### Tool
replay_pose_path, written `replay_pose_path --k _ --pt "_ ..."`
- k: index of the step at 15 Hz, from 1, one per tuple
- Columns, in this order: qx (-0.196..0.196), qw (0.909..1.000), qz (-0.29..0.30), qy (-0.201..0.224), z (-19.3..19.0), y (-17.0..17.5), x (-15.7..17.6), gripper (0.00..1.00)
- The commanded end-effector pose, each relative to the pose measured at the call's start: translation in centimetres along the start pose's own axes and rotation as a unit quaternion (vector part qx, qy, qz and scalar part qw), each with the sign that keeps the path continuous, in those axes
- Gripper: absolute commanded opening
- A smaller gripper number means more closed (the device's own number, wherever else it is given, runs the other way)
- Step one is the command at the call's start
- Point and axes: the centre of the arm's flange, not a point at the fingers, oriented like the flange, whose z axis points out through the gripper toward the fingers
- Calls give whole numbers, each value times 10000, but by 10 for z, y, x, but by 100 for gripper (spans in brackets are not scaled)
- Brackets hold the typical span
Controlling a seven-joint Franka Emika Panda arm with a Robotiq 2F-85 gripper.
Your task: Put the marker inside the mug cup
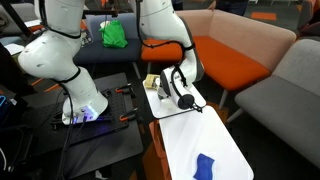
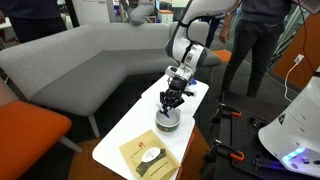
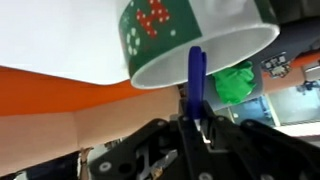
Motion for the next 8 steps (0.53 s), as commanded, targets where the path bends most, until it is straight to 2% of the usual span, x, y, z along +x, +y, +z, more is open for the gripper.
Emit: replay_pose_path --k 1,3,8 --pt "-9 9997 229 105 -2 0 -11 42" --pt "-6 9997 248 24 -6 -6 -11 47" --pt "-80 9999 54 -71 -7 -21 17 83"
